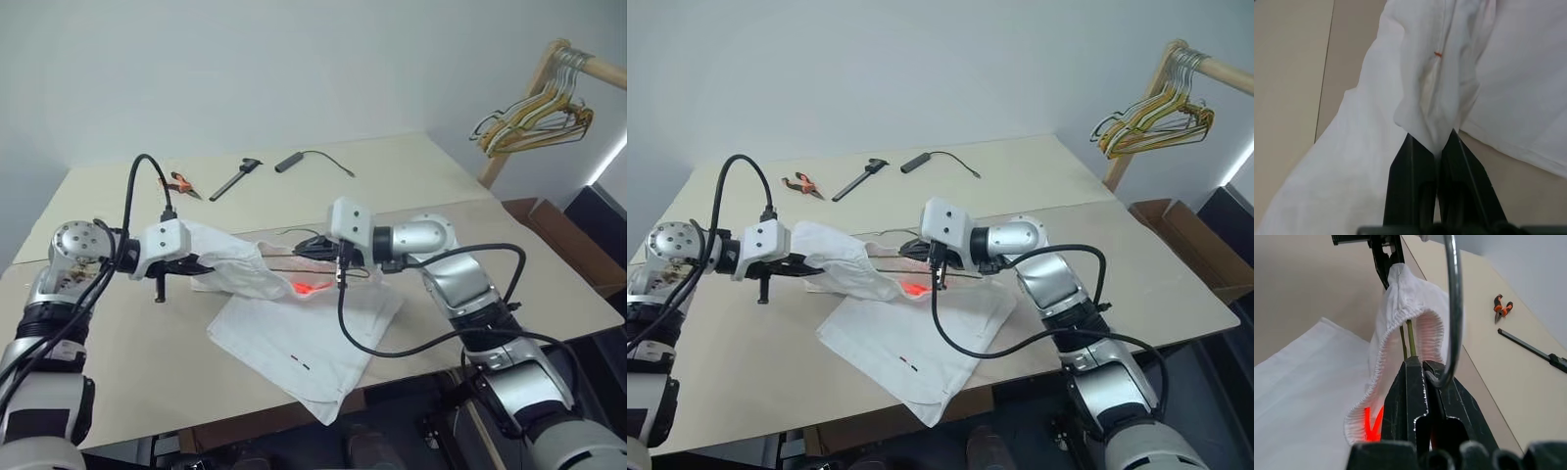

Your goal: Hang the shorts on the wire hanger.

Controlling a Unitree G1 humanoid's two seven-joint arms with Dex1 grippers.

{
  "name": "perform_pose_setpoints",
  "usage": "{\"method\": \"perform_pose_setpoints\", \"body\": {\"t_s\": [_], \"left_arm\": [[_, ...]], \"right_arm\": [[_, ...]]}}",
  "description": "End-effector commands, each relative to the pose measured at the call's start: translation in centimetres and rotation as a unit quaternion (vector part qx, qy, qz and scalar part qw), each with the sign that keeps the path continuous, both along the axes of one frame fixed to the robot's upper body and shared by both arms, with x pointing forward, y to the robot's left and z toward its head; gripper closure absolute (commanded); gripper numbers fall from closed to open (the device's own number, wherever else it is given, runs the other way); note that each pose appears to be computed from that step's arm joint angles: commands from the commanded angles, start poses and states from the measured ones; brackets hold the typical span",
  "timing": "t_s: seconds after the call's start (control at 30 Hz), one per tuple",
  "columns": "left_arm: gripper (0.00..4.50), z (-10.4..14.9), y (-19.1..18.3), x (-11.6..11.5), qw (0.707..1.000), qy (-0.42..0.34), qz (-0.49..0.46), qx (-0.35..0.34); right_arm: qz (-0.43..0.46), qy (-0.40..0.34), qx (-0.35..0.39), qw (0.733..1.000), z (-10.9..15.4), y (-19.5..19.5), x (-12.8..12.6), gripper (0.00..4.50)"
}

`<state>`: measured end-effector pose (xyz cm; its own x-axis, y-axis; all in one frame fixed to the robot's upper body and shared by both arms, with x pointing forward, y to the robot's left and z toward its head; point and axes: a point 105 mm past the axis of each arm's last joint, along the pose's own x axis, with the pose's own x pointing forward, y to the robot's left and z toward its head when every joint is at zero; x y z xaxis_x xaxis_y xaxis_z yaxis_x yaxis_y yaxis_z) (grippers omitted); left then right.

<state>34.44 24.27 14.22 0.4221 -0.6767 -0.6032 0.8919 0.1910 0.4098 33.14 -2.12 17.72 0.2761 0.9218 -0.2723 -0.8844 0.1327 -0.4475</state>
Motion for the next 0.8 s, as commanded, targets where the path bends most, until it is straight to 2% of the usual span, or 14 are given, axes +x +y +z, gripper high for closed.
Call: {"method": "perform_pose_setpoints", "body": {"t_s": [0.03,0.2,0.23,0.33,0.5,0.53,0.8], "left_arm": [[3.78,2.2,0.4,0.0,1.000,-0.011,0.010,-0.016],[2.23,1.5,0.2,-0.4,1.000,-0.010,-0.005,-0.002],[2.23,1.3,0.4,-0.4,1.000,-0.004,-0.003,0.003],[2.69,0.6,0.6,-0.3,1.000,0.010,0.004,0.008],[4.28,0.1,0.9,0.0,1.000,0.010,0.003,0.027],[4.47,0.0,1.1,0.0,0.999,0.010,0.003,0.031],[4.47,0.2,1.3,0.2,0.999,0.007,-0.001,0.034]], "right_arm": [[-0.006,-0.024,0.006,1.000,1.1,-0.6,0.0,4.50],[-0.003,-0.021,0.018,1.000,1.4,-0.4,-0.1,4.50],[-0.003,-0.021,0.018,1.000,1.5,-0.4,-0.1,4.50],[-0.004,-0.022,0.019,1.000,1.5,-0.5,-0.1,4.50],[-0.008,-0.022,0.018,1.000,1.5,-0.8,-0.1,4.50],[-0.009,-0.022,0.018,1.000,1.5,-0.9,-0.1,4.50],[-0.014,-0.022,0.014,1.000,1.5,-1.2,-0.1,4.50]]}}
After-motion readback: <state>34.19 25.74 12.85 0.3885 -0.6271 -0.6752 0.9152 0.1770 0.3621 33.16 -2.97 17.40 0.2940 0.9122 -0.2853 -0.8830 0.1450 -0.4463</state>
